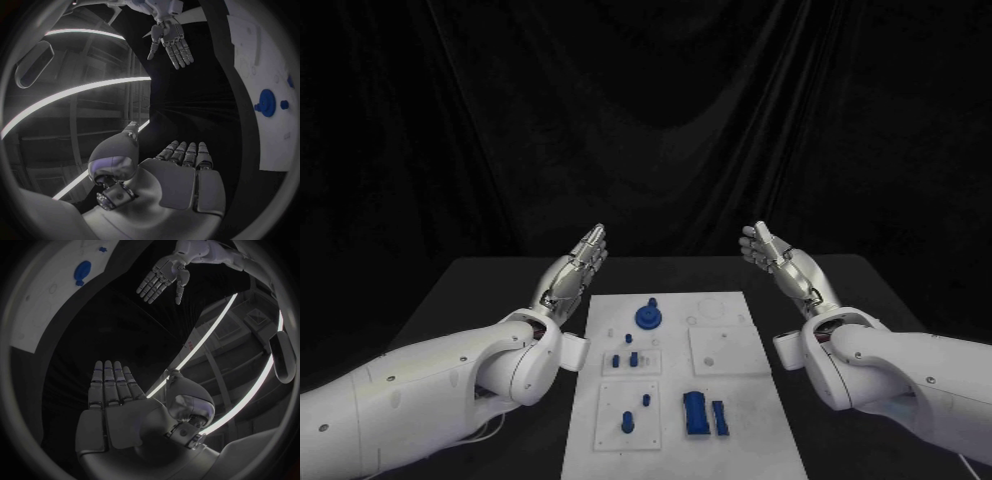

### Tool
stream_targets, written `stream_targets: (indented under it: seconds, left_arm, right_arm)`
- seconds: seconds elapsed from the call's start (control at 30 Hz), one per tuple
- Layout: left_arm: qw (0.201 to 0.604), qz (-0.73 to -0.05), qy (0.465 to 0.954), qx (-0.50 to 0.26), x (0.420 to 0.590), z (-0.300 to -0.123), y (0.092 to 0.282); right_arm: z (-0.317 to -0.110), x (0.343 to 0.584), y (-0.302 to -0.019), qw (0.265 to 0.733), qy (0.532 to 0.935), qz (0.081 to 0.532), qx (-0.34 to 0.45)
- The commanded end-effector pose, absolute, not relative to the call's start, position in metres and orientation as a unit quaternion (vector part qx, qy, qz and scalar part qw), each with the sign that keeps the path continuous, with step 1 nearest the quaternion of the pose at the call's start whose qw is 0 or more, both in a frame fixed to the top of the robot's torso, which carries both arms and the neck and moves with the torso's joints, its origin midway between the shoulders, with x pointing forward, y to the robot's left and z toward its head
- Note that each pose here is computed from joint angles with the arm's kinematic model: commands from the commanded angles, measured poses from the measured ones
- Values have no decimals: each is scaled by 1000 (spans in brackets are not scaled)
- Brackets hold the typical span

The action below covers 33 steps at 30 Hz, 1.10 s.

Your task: Assemble the parts on the task board

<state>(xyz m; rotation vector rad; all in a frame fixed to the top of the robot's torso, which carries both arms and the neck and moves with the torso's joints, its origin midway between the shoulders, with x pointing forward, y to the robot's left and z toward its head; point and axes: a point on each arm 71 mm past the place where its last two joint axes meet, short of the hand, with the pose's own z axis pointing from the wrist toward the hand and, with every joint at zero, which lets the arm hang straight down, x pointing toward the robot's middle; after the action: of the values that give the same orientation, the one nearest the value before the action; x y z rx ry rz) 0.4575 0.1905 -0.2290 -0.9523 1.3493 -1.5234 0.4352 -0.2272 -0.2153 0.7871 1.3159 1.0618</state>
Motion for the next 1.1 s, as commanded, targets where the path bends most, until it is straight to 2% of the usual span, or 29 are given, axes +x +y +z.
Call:
stream_targets:
  seconds: [0.03,0.4,1.1]
  left_arm:
    - [478,-537,520,-460,460,-232,197]
    - [493,-507,502,-498,462,-224,192]
    - [493,-507,502,-498,462,-224,192]
  right_arm:
    - [-222,443,-221,548,544,479,417]
    - [-224,461,-194,495,504,506,495]
    - [-224,462,-192,493,502,507,498]
